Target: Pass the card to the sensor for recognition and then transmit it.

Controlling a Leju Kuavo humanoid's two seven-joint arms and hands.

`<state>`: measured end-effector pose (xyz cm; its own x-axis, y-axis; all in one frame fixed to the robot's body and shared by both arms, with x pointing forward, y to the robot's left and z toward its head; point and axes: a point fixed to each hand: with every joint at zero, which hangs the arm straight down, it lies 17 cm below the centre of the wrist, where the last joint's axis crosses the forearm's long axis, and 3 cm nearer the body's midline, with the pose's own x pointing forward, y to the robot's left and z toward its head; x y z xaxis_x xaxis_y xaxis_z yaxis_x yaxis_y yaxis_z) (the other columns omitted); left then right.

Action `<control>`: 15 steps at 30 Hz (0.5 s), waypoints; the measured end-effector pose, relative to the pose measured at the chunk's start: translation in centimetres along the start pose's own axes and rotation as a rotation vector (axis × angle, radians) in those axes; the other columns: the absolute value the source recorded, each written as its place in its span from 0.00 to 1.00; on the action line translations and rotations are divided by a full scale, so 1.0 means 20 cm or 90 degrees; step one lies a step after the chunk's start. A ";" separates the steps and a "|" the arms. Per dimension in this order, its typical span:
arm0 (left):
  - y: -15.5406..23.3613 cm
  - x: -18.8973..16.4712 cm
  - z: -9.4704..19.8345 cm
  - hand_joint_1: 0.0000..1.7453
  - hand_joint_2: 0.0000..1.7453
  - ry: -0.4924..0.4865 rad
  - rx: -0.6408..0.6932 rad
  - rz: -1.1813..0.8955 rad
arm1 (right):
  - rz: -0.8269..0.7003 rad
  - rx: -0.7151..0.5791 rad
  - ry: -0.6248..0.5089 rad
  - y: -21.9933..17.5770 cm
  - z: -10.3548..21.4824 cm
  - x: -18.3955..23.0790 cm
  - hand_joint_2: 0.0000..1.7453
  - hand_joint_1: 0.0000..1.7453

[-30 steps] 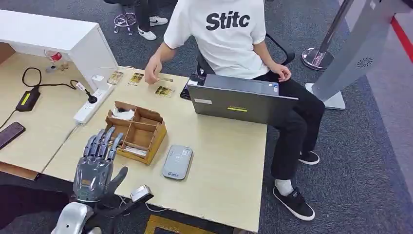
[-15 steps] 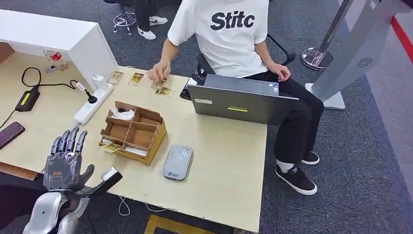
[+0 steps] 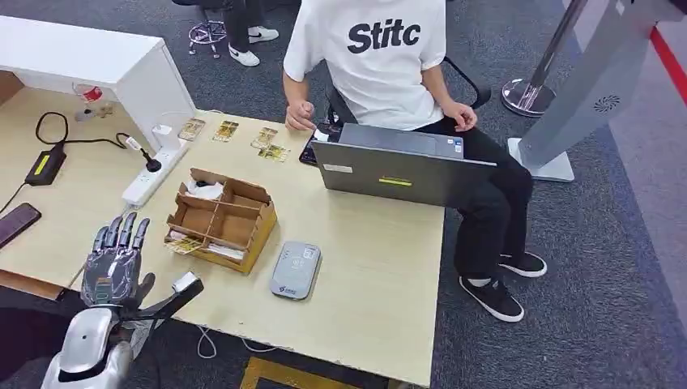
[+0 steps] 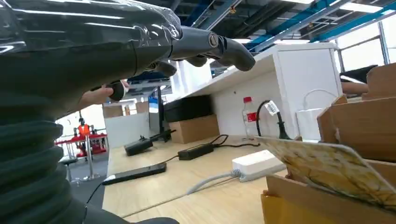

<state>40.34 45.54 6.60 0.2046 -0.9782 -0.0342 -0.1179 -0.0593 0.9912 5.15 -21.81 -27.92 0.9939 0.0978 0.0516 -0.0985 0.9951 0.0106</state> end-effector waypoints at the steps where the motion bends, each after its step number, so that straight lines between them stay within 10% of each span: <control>1: 0.00 0.00 -0.01 0.00 1.00 -0.001 0.004 -0.003 | 0.001 0.000 0.000 0.00 0.00 0.00 1.00 0.00; 15: -0.01 0.12 -0.04 0.00 1.00 -0.041 0.031 0.008 | 0.013 0.000 -0.001 0.00 0.00 0.00 1.00 0.00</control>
<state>41.71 43.43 6.33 0.1407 -0.9895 -0.0321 -0.1674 -0.0557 0.9843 5.15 -21.81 -27.91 0.9916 0.1178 0.0527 -0.1185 0.9929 0.0096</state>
